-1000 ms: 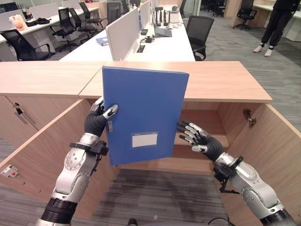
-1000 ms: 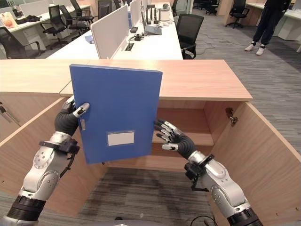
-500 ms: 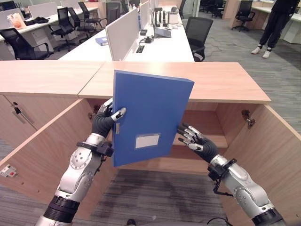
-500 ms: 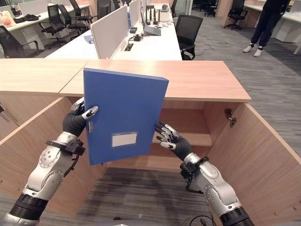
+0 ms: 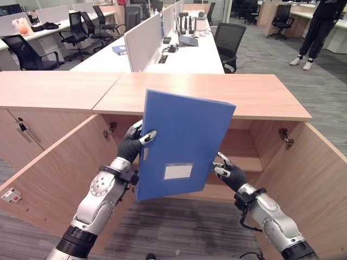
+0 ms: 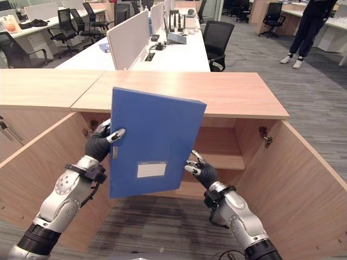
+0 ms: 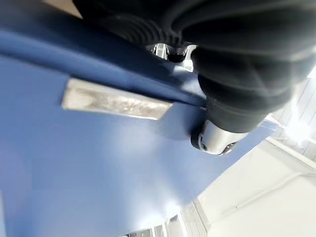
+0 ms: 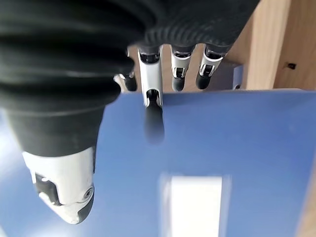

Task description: Put the empty folder in the office cabinet

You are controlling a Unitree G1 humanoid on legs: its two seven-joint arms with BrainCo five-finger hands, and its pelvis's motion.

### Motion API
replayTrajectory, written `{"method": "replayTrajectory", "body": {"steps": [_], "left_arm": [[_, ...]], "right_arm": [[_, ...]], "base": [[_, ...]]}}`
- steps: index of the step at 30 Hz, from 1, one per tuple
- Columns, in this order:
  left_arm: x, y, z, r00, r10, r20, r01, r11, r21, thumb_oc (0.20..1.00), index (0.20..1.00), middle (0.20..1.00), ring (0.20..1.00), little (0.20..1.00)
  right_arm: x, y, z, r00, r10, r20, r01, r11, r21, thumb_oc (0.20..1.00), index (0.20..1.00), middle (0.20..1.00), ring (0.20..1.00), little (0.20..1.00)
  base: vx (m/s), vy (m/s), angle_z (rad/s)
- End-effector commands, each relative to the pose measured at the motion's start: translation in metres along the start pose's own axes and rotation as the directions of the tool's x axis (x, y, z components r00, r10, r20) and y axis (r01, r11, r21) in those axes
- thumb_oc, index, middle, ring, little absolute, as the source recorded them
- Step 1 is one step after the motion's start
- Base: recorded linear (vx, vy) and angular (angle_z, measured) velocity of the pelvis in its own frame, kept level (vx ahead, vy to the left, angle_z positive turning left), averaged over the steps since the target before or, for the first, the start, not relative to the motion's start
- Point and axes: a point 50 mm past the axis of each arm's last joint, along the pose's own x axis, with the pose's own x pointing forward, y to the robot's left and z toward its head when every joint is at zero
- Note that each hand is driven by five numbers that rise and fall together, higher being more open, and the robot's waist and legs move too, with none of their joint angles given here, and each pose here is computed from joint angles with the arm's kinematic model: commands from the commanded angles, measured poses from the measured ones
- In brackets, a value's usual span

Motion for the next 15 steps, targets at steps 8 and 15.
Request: {"method": "replayTrajectory", "body": {"steps": [8,15], "left_arm": [[0.024,-0.027,0.051,0.948,-0.202,0.248,0.208,0.978,0.001,0.200,0.200,0.200,0.200,0.200],[0.023,-0.028,0.049,0.949,-0.194,0.250,0.206,0.978,-0.022,0.200,0.200,0.200,0.200,0.200]], "right_arm": [[0.022,0.002,0.046,0.982,0.010,0.191,0.007,0.996,-0.089,1.000,1.000,1.000,1.000,1.000],[0.027,0.007,0.045,0.981,0.022,0.191,-0.007,0.997,-0.081,1.000,1.000,1.000,1.000,1.000]], "base": [[0.00,0.002,0.01],[0.00,0.000,0.00]]}}
